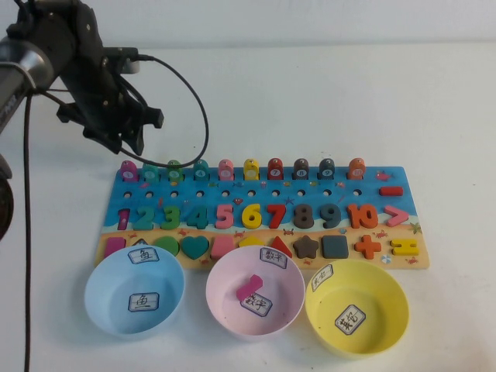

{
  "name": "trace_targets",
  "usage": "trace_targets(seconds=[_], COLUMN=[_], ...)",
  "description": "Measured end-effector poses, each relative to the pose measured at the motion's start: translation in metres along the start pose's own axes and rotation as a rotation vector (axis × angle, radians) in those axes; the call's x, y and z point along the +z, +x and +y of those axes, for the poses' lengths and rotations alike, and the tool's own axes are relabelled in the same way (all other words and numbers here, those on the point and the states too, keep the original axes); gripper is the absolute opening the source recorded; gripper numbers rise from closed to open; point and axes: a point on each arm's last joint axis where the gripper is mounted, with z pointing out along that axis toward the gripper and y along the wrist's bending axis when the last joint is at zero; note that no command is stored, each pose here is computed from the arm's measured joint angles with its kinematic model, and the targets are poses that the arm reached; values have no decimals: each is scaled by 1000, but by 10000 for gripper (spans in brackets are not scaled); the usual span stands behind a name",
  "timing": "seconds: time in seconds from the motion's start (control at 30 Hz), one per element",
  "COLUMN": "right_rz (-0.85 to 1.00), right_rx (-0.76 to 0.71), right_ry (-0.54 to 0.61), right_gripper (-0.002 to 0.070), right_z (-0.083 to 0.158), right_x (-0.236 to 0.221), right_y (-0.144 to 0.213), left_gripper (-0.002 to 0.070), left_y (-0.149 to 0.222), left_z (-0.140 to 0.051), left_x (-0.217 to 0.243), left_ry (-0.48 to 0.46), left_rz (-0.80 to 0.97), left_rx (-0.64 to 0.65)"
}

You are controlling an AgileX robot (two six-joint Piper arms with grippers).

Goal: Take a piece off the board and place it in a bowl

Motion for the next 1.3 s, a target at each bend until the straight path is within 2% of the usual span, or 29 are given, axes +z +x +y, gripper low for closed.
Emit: trace_targets(seconds=[0.17,0.47,0.7,1.03,1.3], right_rz=[0,0,0,0,0], right_rx=[0,0,0,0,0], right_ry=[0,0,0,0,0], right_gripper=[-18,-18,-18,-18,-18], right_z=[0,0,0,0,0], right_x=[0,0,0,0,0], right_y=[0,0,0,0,0], left_gripper=[263,263,263,263,263], left_y=[0,2,18,20,21], left_z=[0,0,1,1,0], left_x=[-2,-46,-25,-21,4], left_ry=[-4,-16,-17,-21,6], left_rz=[-2,-79,20,34,84], left_rx=[2,16,18,21,9])
